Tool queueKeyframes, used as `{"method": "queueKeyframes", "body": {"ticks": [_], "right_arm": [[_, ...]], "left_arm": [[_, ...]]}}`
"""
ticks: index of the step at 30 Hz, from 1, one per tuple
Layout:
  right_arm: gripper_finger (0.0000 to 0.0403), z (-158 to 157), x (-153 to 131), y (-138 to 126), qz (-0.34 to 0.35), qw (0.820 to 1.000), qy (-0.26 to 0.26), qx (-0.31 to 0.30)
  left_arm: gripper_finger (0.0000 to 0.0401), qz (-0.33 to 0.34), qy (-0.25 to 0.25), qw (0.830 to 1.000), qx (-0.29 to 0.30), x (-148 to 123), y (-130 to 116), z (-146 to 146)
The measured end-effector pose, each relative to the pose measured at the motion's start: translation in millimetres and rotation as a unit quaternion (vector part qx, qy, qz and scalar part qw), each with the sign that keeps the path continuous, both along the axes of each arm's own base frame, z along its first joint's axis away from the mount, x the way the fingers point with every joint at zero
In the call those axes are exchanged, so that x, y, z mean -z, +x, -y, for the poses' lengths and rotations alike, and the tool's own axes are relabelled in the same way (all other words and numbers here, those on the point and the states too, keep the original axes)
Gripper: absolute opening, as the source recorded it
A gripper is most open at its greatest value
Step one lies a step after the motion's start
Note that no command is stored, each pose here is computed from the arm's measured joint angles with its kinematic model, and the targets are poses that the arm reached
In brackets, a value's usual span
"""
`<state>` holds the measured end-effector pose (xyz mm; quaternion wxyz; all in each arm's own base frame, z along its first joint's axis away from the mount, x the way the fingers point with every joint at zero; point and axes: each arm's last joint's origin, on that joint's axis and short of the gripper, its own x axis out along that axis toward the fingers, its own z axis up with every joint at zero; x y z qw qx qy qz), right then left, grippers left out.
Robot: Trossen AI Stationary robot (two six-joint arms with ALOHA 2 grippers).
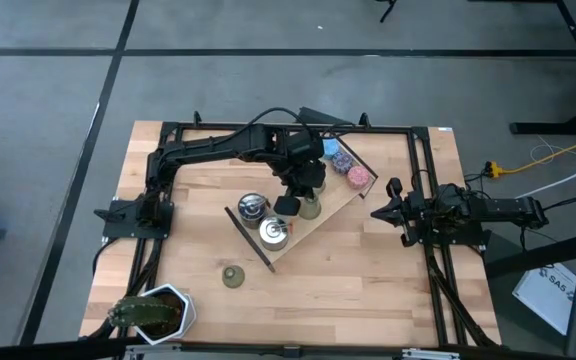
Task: Pick & Place candle stick holders
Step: Adjust the transparent candle holder on the shelf
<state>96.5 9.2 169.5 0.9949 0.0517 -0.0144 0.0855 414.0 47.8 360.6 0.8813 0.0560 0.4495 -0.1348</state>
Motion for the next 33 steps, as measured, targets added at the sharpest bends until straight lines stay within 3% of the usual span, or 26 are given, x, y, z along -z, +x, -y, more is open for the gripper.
{"method": "queueKeyframes", "body": {"ticks": [33], "right_arm": [[0.0010, 0.0, 0.0, 0.0, 0.000, 1.000, 0.000, 0.000]], "left_arm": [[0.0002, 0.001, 0.016, 1.000, -0.009, -1.1, -0.1, -1.3]]}}
